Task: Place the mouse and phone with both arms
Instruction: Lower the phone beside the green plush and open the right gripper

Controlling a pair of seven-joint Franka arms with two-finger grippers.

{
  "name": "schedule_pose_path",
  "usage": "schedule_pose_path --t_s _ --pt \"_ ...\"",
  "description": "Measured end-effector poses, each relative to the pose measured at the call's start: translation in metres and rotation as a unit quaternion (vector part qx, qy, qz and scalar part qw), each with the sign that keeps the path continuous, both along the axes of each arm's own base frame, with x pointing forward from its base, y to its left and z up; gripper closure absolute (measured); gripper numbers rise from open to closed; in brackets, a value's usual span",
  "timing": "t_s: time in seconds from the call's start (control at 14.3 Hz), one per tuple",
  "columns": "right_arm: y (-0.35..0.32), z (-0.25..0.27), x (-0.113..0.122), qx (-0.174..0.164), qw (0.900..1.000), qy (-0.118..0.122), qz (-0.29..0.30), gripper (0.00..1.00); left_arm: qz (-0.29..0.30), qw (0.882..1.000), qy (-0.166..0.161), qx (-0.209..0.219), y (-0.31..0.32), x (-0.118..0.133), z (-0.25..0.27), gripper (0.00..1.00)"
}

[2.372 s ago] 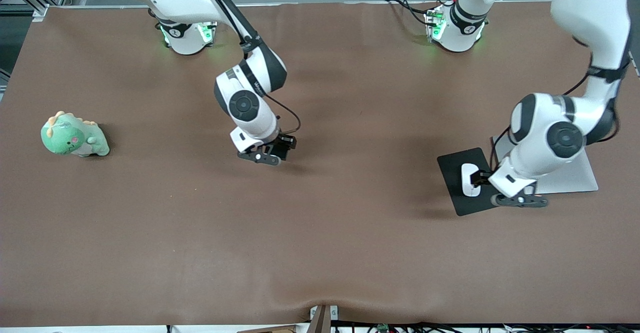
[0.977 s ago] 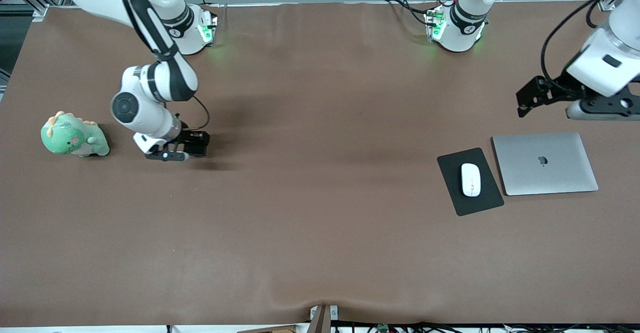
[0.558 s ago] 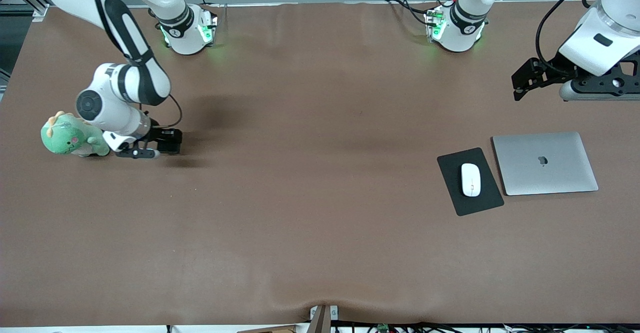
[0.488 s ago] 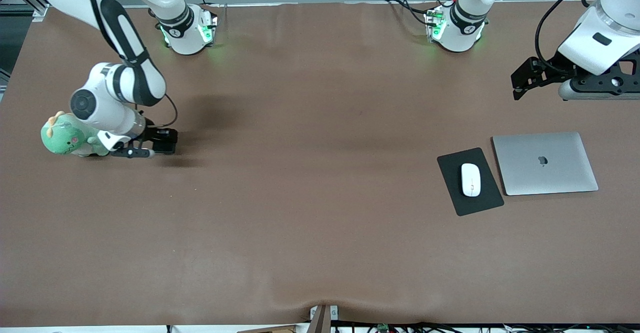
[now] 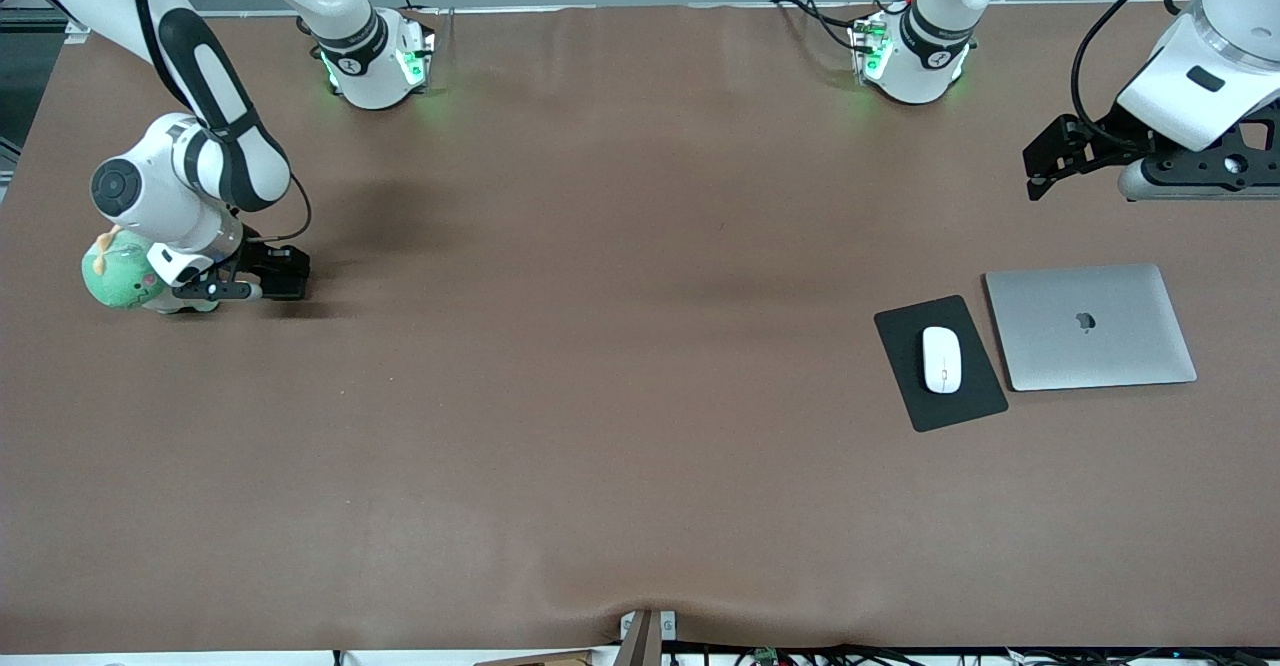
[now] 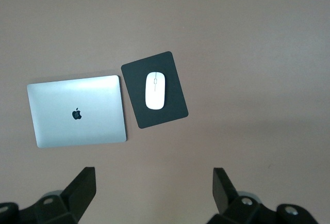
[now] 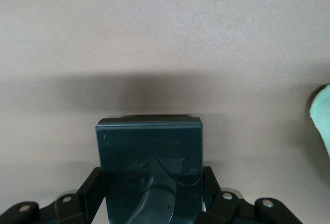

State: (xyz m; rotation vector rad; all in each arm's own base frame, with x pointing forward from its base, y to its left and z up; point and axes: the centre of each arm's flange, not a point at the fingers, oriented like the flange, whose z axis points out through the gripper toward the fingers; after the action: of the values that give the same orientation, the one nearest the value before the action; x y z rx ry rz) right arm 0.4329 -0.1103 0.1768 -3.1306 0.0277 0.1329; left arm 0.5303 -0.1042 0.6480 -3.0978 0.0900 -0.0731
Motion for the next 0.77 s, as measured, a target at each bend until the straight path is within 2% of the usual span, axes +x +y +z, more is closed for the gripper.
schedule_pose_path --t_s 0.42,0.49,0.56,0.63,0.77 --pt "0.001 -0.005 -0.001 -0.004 1.000 -0.001 0.002 0.21 -0.004 1.000 -0.006 -0.003 -0.004 0.000 0.005 0.00" --pt "0.001 -0.006 -0.001 -0.002 1.000 0.004 0.001 0.16 -0.003 1.000 -0.005 -0.003 -0.003 0.001 0.004 0.00" --pt "0.002 -0.006 0.000 0.003 1.000 0.016 0.002 0.06 -0.002 1.000 -0.004 -0.003 -0.002 0.002 0.003 0.00" --pt "0.003 -0.003 0.005 0.010 1.000 0.028 0.003 0.00 0.000 1.000 -0.002 -0.003 0.000 0.003 0.001 0.00" --pt "0.004 0.011 0.023 0.025 0.998 0.051 0.005 0.00 0.004 1.000 0.003 -0.003 0.005 0.007 -0.004 0.00"
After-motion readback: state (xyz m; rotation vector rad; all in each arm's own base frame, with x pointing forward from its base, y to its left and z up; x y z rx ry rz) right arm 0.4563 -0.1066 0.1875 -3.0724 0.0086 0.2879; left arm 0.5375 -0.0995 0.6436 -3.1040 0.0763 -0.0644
